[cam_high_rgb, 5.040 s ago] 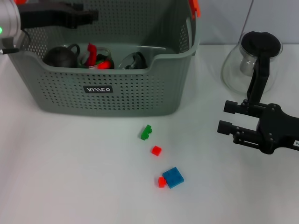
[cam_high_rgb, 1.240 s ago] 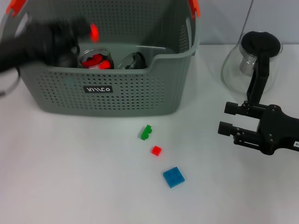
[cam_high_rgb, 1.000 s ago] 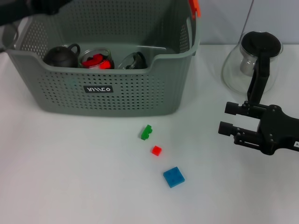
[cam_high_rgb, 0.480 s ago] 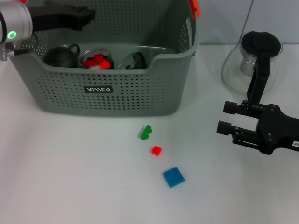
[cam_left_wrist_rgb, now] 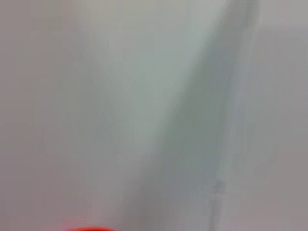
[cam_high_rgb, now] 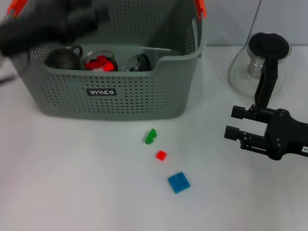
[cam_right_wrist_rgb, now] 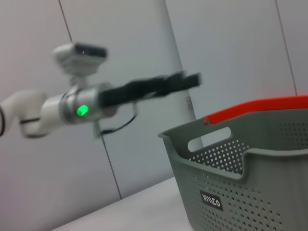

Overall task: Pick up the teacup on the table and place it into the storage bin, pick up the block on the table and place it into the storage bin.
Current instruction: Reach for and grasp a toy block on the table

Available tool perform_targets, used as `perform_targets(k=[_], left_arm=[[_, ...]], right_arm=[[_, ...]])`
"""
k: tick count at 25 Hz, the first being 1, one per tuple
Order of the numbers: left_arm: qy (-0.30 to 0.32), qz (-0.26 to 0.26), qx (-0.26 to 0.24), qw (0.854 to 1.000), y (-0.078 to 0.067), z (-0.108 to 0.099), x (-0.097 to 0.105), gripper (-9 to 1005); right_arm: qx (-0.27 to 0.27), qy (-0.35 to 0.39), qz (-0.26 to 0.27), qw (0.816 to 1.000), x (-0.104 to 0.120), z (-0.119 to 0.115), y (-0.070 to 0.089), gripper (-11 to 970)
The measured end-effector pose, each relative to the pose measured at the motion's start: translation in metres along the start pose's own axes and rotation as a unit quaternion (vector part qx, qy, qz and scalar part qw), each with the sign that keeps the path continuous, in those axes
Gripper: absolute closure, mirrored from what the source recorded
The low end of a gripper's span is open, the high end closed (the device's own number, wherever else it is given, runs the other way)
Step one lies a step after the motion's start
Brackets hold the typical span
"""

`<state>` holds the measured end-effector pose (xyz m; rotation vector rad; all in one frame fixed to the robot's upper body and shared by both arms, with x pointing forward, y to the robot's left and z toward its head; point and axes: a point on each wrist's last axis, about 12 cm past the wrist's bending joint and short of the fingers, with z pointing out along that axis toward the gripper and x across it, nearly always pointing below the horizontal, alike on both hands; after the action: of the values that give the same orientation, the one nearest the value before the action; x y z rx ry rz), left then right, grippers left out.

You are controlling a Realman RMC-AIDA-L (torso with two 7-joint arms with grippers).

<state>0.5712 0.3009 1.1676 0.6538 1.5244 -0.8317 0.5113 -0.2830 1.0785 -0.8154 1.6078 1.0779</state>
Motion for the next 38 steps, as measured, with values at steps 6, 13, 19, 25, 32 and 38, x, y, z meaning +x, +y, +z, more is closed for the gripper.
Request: perform_targets(k=[6, 13, 19, 25, 32, 38], left_arm=[[0.006, 0.079, 0.043, 0.996, -0.050, -0.045, 0.070, 325], [0.055, 0.101, 0.120, 0.986, -0.095, -0.048, 0.133, 330], [0.112, 0.084, 0.155, 0.978, -0.102, -0.013, 0.158, 340], [0.171, 0.085, 0.191, 0.963, -0.105, 0.025, 0.169, 339], [0.213, 0.108, 0.204, 0.949, -0.101, 0.046, 0.168, 339], [0.220, 0.121, 0.196, 0.948, -0.097, 0.053, 0.167, 340]], right_arm=[[0.003, 0.002, 0.001, 1.000, 0.000, -0.001, -0.001, 285], [0.001, 0.000, 0.000, 1.000, -0.003, 0.002, -0.003, 286], [0.001, 0.000, 0.000, 1.000, -0.005, 0.002, -0.003, 286], [-0.001, -0.001, 0.000, 1.000, -0.005, 0.002, -0.003, 286], [-0.002, -0.002, 0.000, 1.000, -0.005, 0.003, -0.002, 285], [-0.001, -0.002, 0.000, 1.000, -0.005, 0.003, -0.002, 286]])
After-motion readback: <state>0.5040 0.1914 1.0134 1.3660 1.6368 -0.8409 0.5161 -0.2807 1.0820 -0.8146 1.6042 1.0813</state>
